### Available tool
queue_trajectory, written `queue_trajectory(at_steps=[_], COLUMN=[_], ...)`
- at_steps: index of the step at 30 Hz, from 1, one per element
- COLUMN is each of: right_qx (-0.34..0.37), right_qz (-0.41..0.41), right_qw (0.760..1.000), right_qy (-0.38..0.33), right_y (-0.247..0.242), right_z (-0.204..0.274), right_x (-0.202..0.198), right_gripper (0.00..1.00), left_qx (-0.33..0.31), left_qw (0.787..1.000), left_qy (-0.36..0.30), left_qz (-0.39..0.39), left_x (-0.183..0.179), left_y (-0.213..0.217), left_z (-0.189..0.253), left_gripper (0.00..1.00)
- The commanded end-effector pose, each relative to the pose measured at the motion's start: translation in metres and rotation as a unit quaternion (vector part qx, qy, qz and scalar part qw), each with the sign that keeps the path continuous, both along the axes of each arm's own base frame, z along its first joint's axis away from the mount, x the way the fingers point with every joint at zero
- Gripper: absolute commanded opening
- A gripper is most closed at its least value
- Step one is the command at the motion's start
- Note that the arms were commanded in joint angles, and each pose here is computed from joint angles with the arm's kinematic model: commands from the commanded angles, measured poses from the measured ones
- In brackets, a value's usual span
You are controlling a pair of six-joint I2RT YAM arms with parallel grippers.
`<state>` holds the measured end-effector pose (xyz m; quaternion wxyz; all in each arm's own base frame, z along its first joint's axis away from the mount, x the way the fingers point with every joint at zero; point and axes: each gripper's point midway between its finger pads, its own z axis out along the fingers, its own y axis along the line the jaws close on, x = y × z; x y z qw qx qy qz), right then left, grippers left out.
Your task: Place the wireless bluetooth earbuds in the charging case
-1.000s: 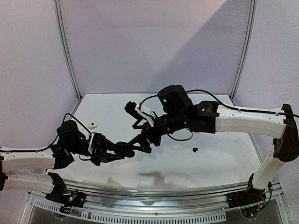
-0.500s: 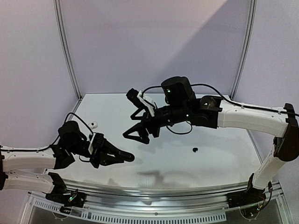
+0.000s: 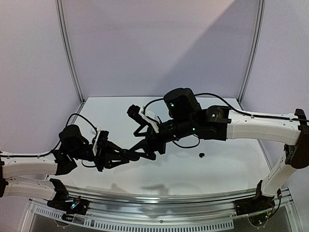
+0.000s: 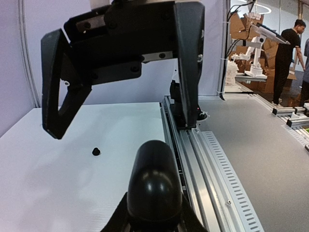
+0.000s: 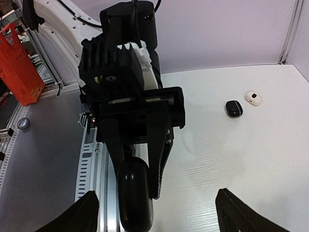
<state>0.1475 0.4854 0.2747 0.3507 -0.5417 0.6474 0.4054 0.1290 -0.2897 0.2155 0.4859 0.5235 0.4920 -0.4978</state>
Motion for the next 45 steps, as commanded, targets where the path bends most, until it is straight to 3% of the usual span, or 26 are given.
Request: queue_trajectory(at_steps=[1, 4, 12, 17, 21, 25, 33, 34, 39, 45], right_qx=[-0.031, -0.032, -0.041, -0.051, -0.059, -0.062, -0.047, -0.047, -0.046, -0.037], right_qz=[-0.015, -0.008, 0.020, 0.022, 0.031, 0.032, 0.032, 0.033, 0.031, 0.031], right_qw=[0.999, 0.999, 0.999, 0.998, 0.998, 0.997, 0.998, 0.998, 0.998, 0.998], right_qy=[0.023, 0.027, 0.019, 0.016, 0.020, 0.021, -0.007, -0.010, -0.021, -0.034], right_y=[-0.003, 0.000, 0.004, 0.005, 0.007, 0.006, 0.008, 0.008, 0.006, 0.000], right_z=[-0.021, -0.024, -0.033, -0.036, -0.040, -0.040, -0.019, -0.016, -0.003, 0.010], right_x=[0.001, -0.002, -0.012, -0.012, -0.014, -0.014, -0.010, -0.010, -0.008, -0.010], right_gripper=[0.78, 0.61, 0.70, 0.62, 0.36, 0.21, 0.04, 0.02, 0.00, 0.00], left_qx=[-0.026, -0.028, -0.029, -0.030, -0.031, -0.030, -0.025, -0.024, -0.027, -0.022], left_qw=[1.000, 1.000, 0.999, 0.999, 0.999, 0.999, 1.000, 1.000, 0.999, 0.999], left_qy=[-0.001, 0.003, 0.015, 0.013, 0.012, 0.012, 0.002, 0.004, 0.004, 0.011], left_qz=[0.016, 0.013, 0.019, 0.018, 0.019, 0.018, 0.017, 0.017, 0.020, 0.020], left_x=[0.007, 0.006, 0.010, 0.009, 0.009, 0.009, 0.007, 0.007, 0.009, 0.008], left_y=[0.001, 0.001, 0.002, 0.003, 0.003, 0.003, 0.005, 0.005, 0.005, 0.006], left_z=[0.020, 0.021, 0.023, 0.023, 0.024, 0.023, 0.019, 0.019, 0.019, 0.018], left_gripper=[0.00, 0.00, 0.00, 0.00, 0.00, 0.00, 0.00, 0.02, 0.33, 0.61])
